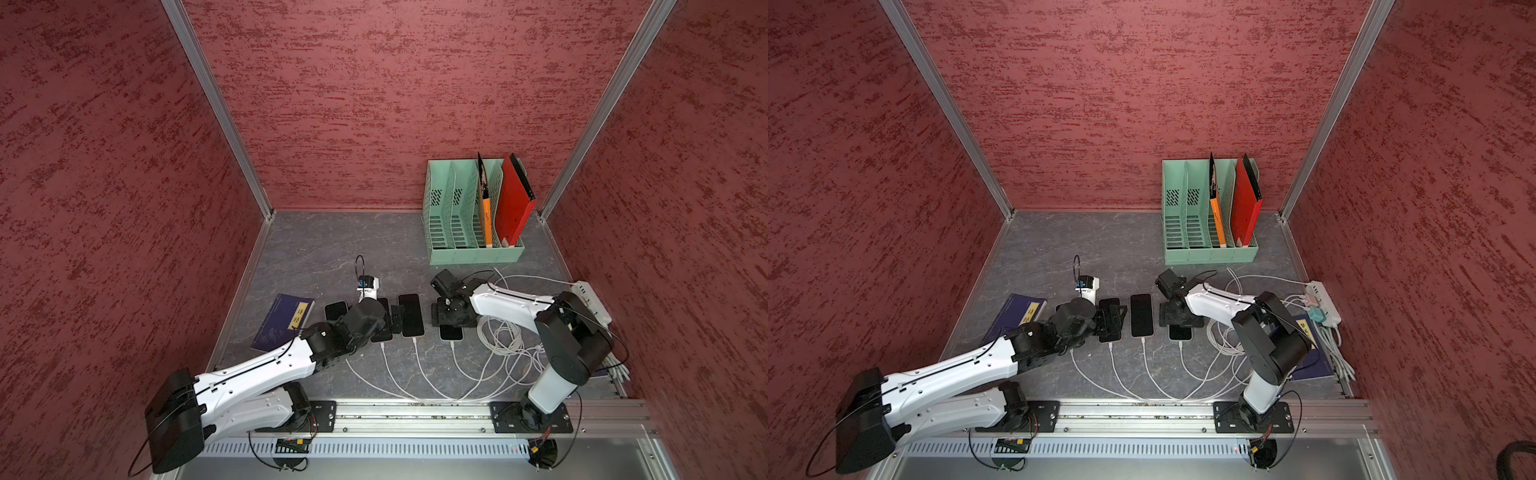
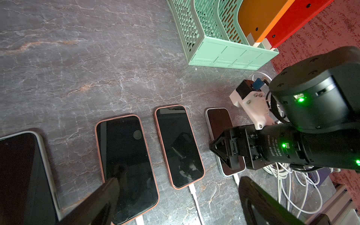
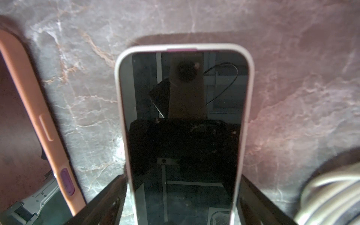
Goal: Unplug the charging cable from the phone
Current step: Pick up the phone at the center of the board.
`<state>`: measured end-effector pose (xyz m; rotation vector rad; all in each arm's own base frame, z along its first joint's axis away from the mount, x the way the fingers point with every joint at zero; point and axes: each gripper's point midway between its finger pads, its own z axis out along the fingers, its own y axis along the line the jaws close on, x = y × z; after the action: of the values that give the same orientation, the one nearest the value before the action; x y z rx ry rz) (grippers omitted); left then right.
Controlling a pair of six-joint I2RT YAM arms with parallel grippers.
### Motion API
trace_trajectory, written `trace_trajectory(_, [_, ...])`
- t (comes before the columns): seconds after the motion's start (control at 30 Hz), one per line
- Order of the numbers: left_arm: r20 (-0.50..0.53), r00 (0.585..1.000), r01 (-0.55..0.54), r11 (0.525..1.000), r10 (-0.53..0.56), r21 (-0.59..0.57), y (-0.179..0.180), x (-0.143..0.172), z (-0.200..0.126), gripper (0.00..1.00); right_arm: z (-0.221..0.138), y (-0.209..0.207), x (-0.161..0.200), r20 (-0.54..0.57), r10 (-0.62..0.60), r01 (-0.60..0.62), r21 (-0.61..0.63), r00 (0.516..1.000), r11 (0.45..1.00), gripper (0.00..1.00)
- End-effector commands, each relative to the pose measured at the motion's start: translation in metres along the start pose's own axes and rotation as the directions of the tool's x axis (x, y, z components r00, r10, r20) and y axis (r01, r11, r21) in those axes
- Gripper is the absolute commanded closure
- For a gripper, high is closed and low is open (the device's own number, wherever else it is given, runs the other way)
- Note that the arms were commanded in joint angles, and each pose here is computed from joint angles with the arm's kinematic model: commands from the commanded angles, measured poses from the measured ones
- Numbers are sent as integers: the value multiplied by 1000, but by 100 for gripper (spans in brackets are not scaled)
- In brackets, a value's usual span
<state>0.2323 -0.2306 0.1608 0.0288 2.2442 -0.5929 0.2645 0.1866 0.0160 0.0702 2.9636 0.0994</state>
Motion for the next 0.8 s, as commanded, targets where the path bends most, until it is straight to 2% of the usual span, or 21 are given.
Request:
trace_trajectory(0.0, [19,1000,4,1000,-3,-6,3,-2,-1,0,11,-5,10,-51,10,-8,43,999,999,12])
trace_trajectory(0.27, [11,1000,2,1000,-2,-7,3,0,0,0,17,-9,19,-95,20,-12,80,995,997,11])
trace_trajectory(0.47, [2,1000,9,1000,-9,6,0,3,4,0,17,-9,20,-92,30,-23,76,995,997,14])
trace_trajectory(0.63, [-18,1000,21,999,-21,43,-9,10,11,0,18,-9,19,-87,31,-24,81,996,996,27])
trace_trajectory(0.77, [-9,1000,-16,994,17,104,-28,18,16,0,17,-9,15,-67,32,-27,75,997,997,44])
